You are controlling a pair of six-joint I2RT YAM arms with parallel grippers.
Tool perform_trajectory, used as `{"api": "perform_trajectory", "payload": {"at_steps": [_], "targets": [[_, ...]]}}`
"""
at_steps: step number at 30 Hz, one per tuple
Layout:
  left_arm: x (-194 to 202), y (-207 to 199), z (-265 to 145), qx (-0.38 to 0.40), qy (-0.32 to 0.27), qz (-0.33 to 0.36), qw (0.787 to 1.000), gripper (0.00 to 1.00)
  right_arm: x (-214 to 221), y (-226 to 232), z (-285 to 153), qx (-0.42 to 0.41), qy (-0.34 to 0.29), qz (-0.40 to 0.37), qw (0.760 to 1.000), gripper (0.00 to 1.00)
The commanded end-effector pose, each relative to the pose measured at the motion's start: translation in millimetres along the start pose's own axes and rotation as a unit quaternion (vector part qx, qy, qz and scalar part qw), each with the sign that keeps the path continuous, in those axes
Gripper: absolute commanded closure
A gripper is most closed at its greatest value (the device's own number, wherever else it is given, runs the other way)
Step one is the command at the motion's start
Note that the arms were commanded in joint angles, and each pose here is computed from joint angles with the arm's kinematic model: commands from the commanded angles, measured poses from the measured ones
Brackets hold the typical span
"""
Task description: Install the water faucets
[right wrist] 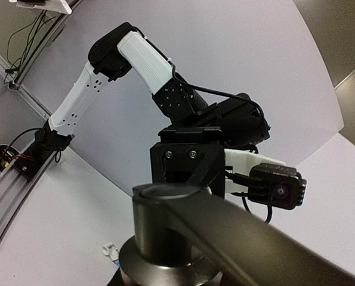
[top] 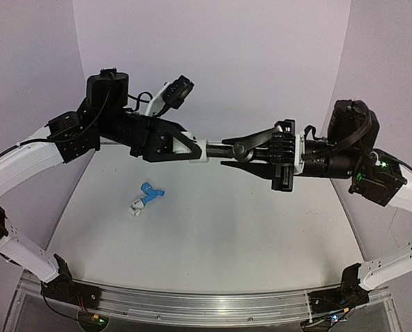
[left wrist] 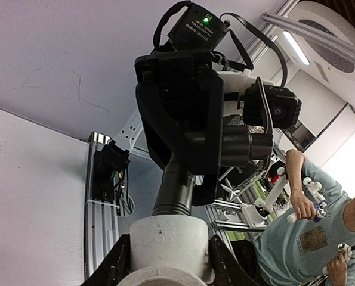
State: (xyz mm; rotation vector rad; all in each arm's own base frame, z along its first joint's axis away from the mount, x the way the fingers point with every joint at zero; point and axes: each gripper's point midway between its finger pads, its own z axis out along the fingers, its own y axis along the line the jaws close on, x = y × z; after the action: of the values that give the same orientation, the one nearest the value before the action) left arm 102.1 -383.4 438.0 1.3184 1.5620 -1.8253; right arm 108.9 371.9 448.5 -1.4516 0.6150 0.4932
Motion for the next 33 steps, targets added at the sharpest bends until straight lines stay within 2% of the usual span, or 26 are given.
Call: {"api": "perform_trajectory", "payload": {"at_steps": [1, 6, 13, 22, 26, 30, 33], "targets": [[-6, -26, 11, 0.006, -0.006, 0.086, 0.996, 1.0, -11, -27, 9, 0.046, -0.024, 0.078, 0.996, 1.0], [-4, -24, 18, -0.022, -0.005, 0.125, 0.992, 1.0, -7, -25, 13, 0.045, -0.026, 0.138, 0.989, 1.0], [1, -21, 20, -0.055, -0.012, 0.197, 0.979, 1.0, -6, -29, 17, 0.051, -0.034, 0.248, 0.967, 1.0], [1, -14, 13, -0.119, -0.038, 0.326, 0.937, 1.0, -6, -31, 20, 0.046, -0.046, 0.376, 0.924, 1.0], [-2, -20, 7, -0.128, -0.053, 0.352, 0.926, 1.0, -7, -25, 19, 0.032, -0.049, 0.391, 0.919, 1.0], [-7, -28, 4, -0.124, -0.065, 0.351, 0.926, 1.0, -2, -21, 17, 0.037, -0.038, 0.372, 0.927, 1.0], [-10, -36, 1, -0.114, -0.078, 0.346, 0.928, 1.0, 2, -14, 15, 0.028, -0.028, 0.35, 0.936, 0.96]]}}
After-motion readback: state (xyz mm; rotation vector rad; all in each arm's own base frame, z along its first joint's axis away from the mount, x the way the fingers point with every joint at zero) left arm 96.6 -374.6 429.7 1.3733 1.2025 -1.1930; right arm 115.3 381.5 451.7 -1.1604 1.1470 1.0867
